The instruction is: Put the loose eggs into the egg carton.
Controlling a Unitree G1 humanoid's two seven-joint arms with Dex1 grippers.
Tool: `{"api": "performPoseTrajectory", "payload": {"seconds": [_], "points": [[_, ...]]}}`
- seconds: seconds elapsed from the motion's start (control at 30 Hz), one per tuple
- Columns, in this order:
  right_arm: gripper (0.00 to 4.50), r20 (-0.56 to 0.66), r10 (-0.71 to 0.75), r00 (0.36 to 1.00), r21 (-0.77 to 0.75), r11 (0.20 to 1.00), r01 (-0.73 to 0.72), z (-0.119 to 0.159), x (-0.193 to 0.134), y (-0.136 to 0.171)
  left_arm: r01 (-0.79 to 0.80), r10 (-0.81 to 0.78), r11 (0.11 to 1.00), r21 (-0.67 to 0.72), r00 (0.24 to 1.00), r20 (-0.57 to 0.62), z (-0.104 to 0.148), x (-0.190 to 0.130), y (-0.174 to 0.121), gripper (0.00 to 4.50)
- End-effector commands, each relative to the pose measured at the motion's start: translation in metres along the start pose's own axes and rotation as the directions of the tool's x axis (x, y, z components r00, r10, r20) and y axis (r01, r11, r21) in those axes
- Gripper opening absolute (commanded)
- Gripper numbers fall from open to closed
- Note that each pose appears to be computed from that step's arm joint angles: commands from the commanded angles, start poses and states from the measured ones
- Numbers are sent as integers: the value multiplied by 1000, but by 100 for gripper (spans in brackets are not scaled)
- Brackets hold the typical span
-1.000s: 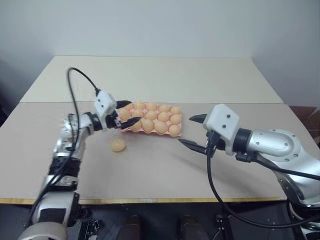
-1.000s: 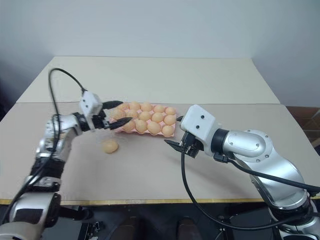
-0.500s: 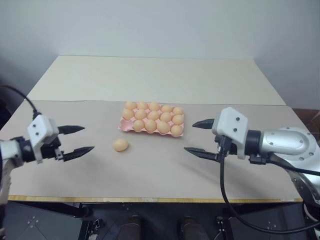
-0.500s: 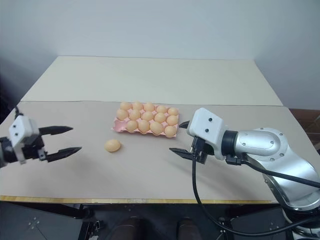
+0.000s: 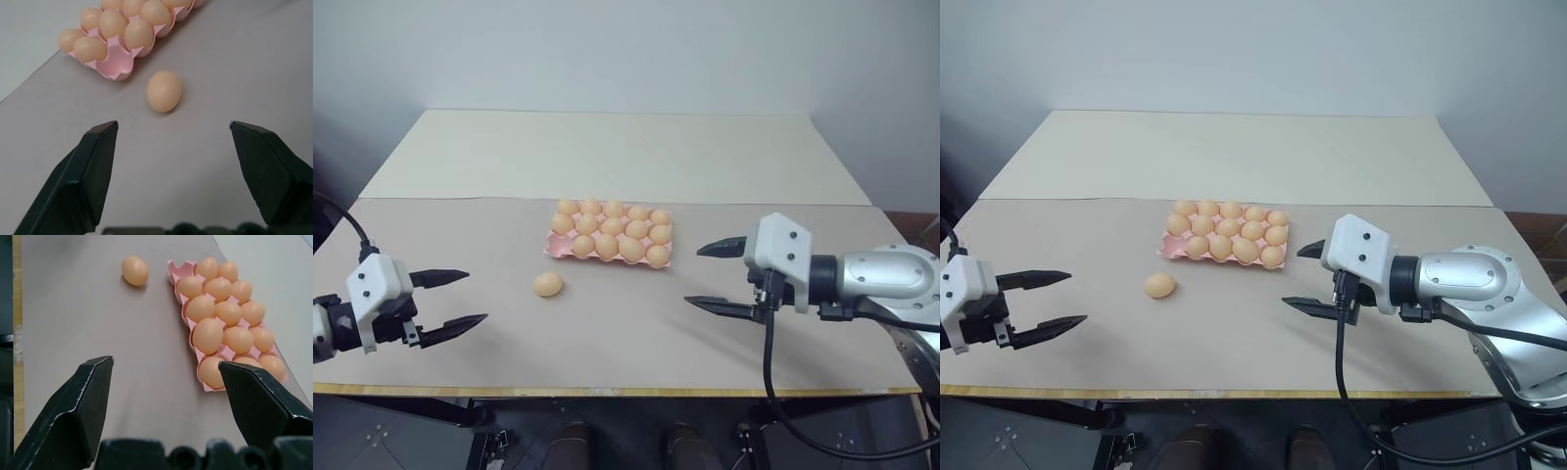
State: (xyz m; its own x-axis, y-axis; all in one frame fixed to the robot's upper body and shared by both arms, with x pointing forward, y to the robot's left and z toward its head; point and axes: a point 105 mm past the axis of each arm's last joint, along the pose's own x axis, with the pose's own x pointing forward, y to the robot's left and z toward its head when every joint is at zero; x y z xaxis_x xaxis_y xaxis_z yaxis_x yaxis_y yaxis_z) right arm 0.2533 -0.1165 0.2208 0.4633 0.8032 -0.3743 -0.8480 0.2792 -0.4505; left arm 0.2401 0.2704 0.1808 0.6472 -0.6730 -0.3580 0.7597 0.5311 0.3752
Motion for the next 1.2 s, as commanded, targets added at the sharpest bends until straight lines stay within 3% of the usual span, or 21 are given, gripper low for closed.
{"api": "performPoseTrajectory", "payload": {"seconds": [0.03, 0.1, 0.27, 0.43, 0.7, 1.03, 1.13, 1.2], "points": [[404, 15, -34, 999, -44, 998, 35, 6, -4, -2, 10, -10, 1000, -12, 1000, 5, 8, 12, 0, 398], [404, 12, -44, 999, -41, 998, 45, 6, -4, -3, 8, -9, 1000, -28, 1000, -14, 7, 21, 0, 448], [404, 10, -53, 999, -34, 998, 53, 5, -5, 0, -61, 61, 998, 3, 998, -5, 6, 50, 5, 448], [404, 7, -73, 997, -37, 997, 74, 6, -5, -1, -17, 18, 1000, -17, 1000, 13, 4, 81, -6, 448], [404, 17, -87, 996, -38, 995, 88, 9, -5, -2, -62, 60, 997, -48, 998, -27, -16, 122, 2, 448], [404, 6, -138, 990, -35, 990, 138, 8, -6, -4, -37, 36, 993, -108, 999, -15, -26, 149, -5, 448], [404, -2, -148, 989, -36, 988, 148, 6, -6, -5, -34, 34, 994, -104, 999, -3, -24, 152, -5, 388], [404, -4, -149, 989, -36, 988, 149, 6, -6, -5, -41, 40, 994, -101, 999, -9, -23, 153, -5, 323]]}}
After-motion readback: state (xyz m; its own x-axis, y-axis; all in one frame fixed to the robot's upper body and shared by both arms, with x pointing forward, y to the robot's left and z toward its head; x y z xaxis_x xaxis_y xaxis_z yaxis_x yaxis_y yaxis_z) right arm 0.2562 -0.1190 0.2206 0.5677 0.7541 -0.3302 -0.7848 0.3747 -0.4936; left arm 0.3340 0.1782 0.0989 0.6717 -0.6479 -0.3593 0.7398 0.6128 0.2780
